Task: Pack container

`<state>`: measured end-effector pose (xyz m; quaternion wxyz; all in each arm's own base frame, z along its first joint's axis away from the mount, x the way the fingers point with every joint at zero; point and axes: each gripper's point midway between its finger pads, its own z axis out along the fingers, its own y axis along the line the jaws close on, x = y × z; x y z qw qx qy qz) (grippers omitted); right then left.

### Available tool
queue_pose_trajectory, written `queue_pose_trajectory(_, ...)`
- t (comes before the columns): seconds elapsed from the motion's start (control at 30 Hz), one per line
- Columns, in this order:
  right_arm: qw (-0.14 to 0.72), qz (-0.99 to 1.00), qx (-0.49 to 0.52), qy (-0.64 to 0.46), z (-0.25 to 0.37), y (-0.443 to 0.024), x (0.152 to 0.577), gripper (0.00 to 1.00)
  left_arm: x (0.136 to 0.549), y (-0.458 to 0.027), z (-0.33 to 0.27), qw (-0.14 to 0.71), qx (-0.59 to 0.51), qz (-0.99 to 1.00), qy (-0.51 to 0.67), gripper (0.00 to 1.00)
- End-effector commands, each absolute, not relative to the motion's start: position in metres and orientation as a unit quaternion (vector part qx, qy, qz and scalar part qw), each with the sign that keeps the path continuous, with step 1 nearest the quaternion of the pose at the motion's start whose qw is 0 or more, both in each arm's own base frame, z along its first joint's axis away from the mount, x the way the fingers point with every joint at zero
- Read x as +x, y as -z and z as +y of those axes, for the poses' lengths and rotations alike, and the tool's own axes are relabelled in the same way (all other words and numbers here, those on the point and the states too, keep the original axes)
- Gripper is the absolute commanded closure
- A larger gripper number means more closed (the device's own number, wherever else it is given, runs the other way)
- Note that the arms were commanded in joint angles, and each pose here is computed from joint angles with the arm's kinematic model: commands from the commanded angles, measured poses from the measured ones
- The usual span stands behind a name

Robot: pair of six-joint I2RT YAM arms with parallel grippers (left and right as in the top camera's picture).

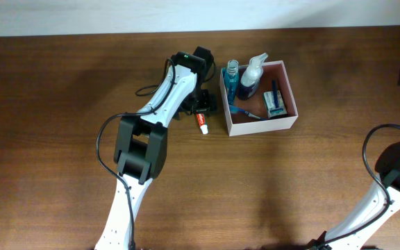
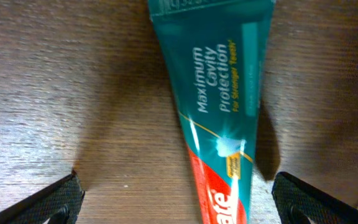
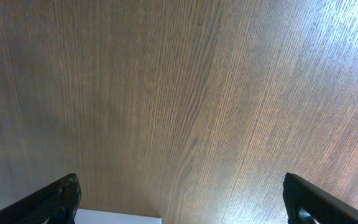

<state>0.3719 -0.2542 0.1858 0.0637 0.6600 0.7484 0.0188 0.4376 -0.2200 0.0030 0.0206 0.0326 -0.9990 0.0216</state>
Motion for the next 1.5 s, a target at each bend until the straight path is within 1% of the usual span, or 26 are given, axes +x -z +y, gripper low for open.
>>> queue_pose_trajectory(0.0, 0.065, 0.746, 0.662, -0.013, -0.256, -0.187, 0.370, 0.01, 0.436, 0.007, -0.220, 0.031, 0.035, -0.999, -0.024, 0.01)
queue_pose_trajectory(0.13, 0.065, 0.746, 0.662, -0.013, -0.256, -0.187, 0.370, 0.01, 0.436, 0.007, -0.220, 0.032, 0.035, -0.999, -0.024, 0.01)
queue_pose_trajectory(0.17, 0.065, 0.746, 0.662, -0.013, -0.256, -0.187, 0.370, 0.01, 0.436, 0.007, -0.220, 0.032, 0.035, -0.999, -0.023, 0.02)
queue_pose_trajectory(0.2, 0.065, 0.746, 0.662, -0.013, -0.256, -0.187, 0.370, 0.01, 0.436, 0.007, -0.219, 0.031, 0.035, -0.999, -0.022, 0.11)
queue_pose_trajectory(0.27, 0.065, 0.746, 0.662, -0.013, -0.256, -0.187, 0.370, 0.01, 0.435, 0.007, -0.218, 0.032, 0.035, -0.999, -0.019, 0.33)
queue_pose_trajectory(0.43, 0.065, 0.746, 0.662, -0.013, -0.256, -0.187, 0.370, 0.01, 0.434, 0.007, -0.218, 0.034, 0.035, -0.999, -0.019, 0.70)
queue_pose_trajectory(0.47, 0.065, 0.746, 0.662, -0.013, -0.256, -0.187, 0.370, 0.01, 0.434, 0.007, -0.218, 0.034, 0.035, -0.999, -0.018, 0.75)
queue_pose_trajectory(0.57, 0.065, 0.746, 0.662, -0.013, -0.256, -0.187, 0.370, 0.01, 0.436, 0.007, -0.214, 0.029, 0.030, -0.999, -0.008, 0.76)
queue_pose_trajectory(0.7, 0.065, 0.746, 0.662, -0.013, -0.256, -0.187, 0.370, 0.02, 0.440, -0.003, -0.211, 0.021, -0.006, -1.000, -0.005, 0.75)
queue_pose_trajectory(0.9, 0.065, 0.746, 0.662, -0.013, -0.256, -0.187, 0.370, 0.01, 0.458, -0.040, -0.200, -0.014, -0.007, -1.000, 0.004, 0.76)
queue_pose_trajectory(0.97, 0.065, 0.746, 0.662, -0.013, -0.256, -0.187, 0.370, 0.01, 0.474, -0.073, -0.199, -0.055, -0.024, -0.998, -0.006, 0.73)
queue_pose_trajectory(1.13, 0.065, 0.746, 0.662, -0.013, -0.256, -0.187, 0.370, 0.01, 0.495, -0.152, -0.207, -0.153, -0.029, -0.987, -0.044, 0.73)
queue_pose_trajectory(1.2, 0.065, 0.746, 0.662, -0.013, -0.256, -0.187, 0.370, 0.01, 0.499, -0.190, -0.213, -0.206, -0.034, -0.976, -0.066, 0.73)
queue_pose_trajectory(1.3, 0.065, 0.746, 0.662, -0.013, -0.256, -0.187, 0.370, 0.01, 0.498, -0.238, -0.232, -0.274, -0.072, -0.954, -0.096, 0.73)
queue_pose_trajectory(1.37, 0.065, 0.746, 0.662, -0.013, -0.256, -0.187, 0.370, 0.01, 0.495, -0.256, -0.248, -0.300, -0.096, -0.943, -0.107, 0.73)
queue_pose_trajectory(1.47, 0.065, 0.746, 0.662, -0.013, -0.256, -0.187, 0.370, 0.01, 0.486, -0.266, -0.275, -0.318, -0.134, -0.931, -0.117, 0.73)
